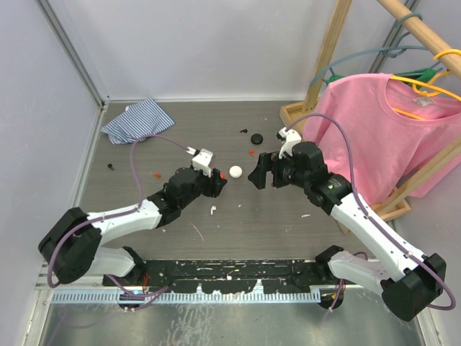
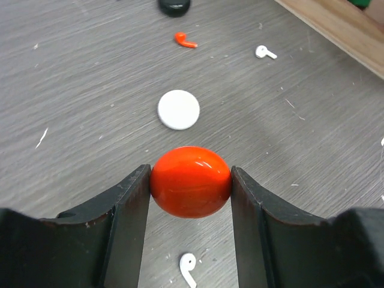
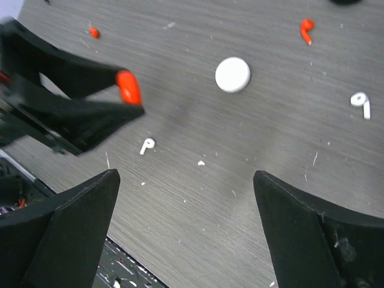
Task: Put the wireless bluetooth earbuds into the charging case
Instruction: Pick up the charging case at the center of the board.
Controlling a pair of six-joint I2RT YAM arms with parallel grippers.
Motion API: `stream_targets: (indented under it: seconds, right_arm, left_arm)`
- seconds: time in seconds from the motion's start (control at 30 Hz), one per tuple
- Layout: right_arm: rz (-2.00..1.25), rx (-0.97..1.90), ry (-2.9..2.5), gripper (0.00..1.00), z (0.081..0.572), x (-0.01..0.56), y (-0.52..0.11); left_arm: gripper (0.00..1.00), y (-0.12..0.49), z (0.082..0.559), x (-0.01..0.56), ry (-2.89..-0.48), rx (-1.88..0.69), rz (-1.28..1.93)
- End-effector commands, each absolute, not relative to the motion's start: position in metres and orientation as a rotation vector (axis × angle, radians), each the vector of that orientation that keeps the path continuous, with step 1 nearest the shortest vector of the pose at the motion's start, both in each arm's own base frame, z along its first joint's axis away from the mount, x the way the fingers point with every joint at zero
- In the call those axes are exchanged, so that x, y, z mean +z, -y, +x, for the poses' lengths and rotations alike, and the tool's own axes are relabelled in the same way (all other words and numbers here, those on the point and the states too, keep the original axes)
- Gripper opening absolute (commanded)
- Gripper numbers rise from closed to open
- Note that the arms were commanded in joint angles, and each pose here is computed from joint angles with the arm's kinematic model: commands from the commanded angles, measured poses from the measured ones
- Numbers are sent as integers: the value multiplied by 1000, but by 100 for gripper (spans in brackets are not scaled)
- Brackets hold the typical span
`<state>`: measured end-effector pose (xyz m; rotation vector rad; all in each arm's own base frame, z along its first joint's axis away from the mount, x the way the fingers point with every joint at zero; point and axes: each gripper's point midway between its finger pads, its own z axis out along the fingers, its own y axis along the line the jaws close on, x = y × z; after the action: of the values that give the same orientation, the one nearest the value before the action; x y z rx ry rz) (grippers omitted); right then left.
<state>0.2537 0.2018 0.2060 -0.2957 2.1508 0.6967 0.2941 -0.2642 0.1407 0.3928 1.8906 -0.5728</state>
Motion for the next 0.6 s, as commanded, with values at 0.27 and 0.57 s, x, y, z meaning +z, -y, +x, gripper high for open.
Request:
stream_targets:
  seconds: [0.27, 0.57]
  right_arm:
    - [-393, 760, -2121, 97, 258, 252, -221]
    - [-493, 876, -2125, 85, 247, 243, -266]
  left_arm:
    - [44, 315, 266, 190, -1342, -673, 719]
    - [44, 319, 243, 192, -1231, -756, 785]
